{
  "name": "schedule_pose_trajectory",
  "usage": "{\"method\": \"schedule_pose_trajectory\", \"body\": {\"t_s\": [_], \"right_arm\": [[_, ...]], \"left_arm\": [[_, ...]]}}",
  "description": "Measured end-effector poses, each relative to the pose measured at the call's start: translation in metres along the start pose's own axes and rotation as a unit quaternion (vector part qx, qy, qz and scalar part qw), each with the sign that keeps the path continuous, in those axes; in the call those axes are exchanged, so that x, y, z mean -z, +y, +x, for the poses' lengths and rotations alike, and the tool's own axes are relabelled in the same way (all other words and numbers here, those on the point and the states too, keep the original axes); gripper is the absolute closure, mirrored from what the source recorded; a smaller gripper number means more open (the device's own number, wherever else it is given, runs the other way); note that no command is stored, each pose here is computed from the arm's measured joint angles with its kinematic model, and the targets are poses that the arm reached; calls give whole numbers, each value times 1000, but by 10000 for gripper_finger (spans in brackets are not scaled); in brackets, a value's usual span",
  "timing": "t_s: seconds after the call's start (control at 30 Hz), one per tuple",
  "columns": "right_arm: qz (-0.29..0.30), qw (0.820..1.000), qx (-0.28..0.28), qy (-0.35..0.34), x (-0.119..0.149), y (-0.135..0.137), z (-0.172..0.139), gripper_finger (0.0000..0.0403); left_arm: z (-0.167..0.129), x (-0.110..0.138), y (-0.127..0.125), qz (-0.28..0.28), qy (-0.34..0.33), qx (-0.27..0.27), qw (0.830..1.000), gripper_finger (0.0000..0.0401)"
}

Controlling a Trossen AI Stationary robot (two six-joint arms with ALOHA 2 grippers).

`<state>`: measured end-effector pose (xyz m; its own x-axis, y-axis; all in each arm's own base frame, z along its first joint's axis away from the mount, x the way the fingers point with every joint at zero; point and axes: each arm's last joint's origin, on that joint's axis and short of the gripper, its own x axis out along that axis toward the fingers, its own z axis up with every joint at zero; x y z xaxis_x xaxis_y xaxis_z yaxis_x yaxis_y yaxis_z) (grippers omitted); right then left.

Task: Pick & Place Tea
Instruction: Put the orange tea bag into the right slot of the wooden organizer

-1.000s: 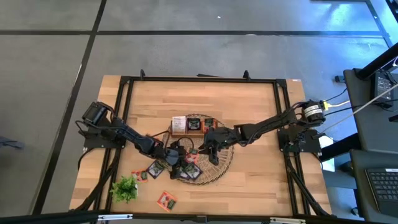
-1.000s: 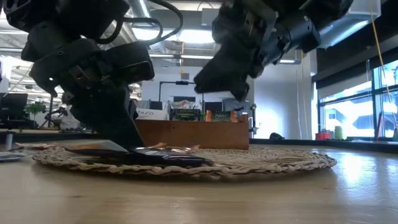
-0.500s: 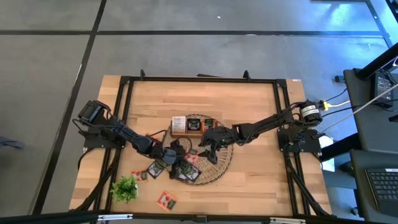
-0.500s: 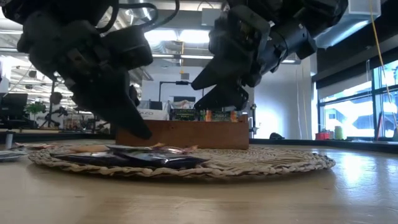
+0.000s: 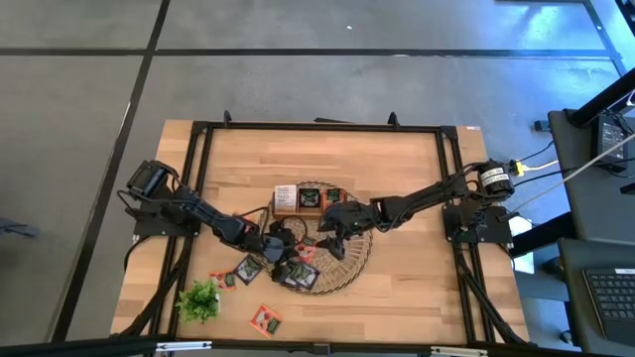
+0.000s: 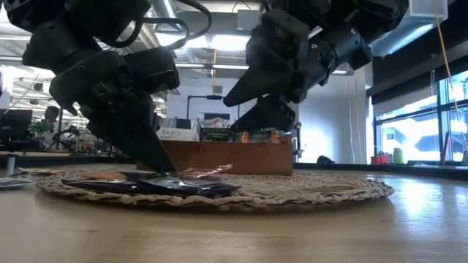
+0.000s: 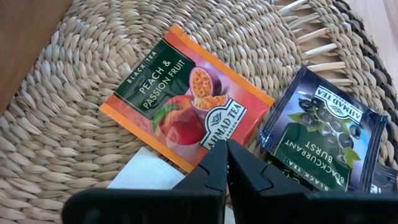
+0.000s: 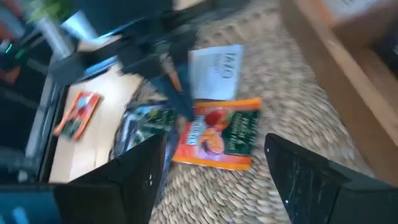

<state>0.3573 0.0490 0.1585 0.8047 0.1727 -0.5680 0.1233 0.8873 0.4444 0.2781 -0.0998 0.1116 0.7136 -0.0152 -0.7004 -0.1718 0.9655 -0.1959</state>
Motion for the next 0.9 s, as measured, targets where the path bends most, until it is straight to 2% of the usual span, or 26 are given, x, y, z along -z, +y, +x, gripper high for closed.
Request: {"method": "schedule_pose_trajectory", "body": {"t_s": [0.07,0.2,0.33,0.63,0.9], "right_arm": [[40,999,20,-2,1,-2,0,126],[41,999,32,1,2,-3,0,127],[100,994,37,6,4,-4,0,127],[126,992,28,16,9,4,1,127],[155,987,34,28,26,-3,22,127]], "left_arm": [[0,1,0,1,3,-2,1000,399],[0,1,0,1,5,-3,1000,399],[0,1,1,1,5,-3,1000,399],[0,1,1,0,6,-4,1000,399],[0,1,1,4,4,-6,1000,399]]}}
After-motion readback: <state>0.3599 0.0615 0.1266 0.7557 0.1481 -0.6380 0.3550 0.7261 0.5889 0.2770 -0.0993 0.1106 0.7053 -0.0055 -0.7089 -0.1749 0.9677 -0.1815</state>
